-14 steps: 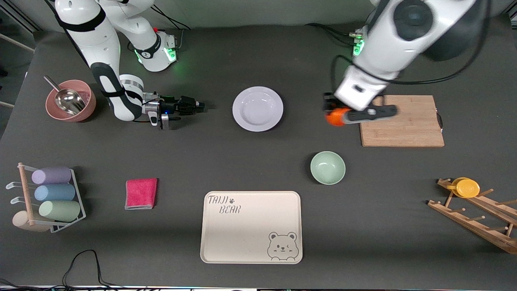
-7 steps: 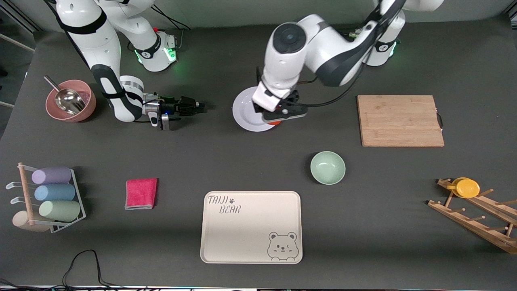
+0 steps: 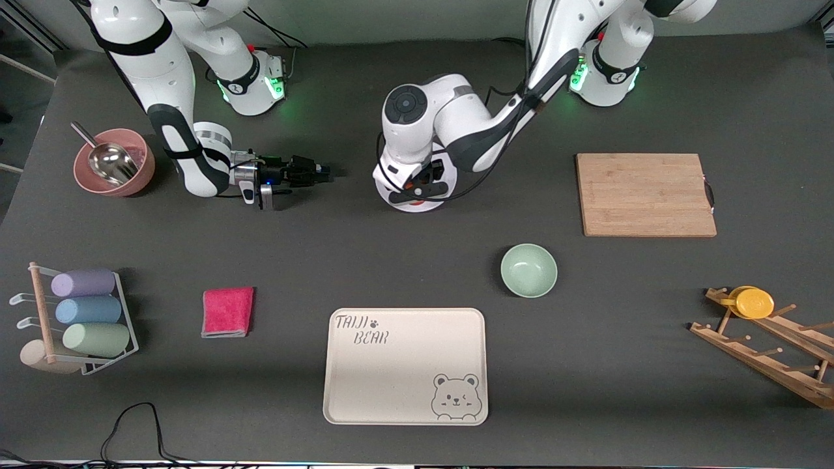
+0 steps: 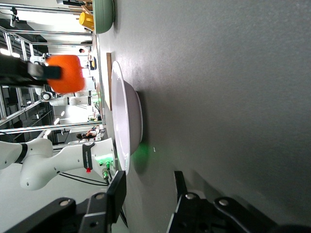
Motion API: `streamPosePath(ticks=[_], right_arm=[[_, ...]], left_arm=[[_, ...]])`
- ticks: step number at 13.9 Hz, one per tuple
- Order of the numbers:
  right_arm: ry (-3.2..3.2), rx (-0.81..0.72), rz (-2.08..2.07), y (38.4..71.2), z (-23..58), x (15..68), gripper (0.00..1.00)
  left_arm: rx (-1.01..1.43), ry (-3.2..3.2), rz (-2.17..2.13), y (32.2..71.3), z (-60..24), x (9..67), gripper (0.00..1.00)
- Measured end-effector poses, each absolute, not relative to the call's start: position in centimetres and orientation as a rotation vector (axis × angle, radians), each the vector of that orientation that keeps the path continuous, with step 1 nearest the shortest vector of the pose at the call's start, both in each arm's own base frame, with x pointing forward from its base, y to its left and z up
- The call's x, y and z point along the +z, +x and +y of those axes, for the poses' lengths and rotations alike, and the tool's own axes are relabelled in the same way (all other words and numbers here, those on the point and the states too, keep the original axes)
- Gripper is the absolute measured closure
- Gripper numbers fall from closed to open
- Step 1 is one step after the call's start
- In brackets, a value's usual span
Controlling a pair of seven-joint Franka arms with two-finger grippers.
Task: Place orange and plate with both arms
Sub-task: 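Carry the orange over the white plate with the left gripper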
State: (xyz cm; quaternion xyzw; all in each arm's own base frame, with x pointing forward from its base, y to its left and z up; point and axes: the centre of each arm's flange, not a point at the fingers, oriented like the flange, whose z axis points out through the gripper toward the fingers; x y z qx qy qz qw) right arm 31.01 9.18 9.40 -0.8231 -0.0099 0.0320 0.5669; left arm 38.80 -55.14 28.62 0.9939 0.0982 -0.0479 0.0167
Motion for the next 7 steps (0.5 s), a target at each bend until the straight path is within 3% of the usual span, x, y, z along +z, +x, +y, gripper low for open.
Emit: streamPosePath(ticks=[7], right_arm=[[-1.934,0.074,-0.025,31.0,9.2,9.4,0.53]], left_arm=[[-0.185,3.102,0.222,32.7,-55.7,22.8,0.35]])
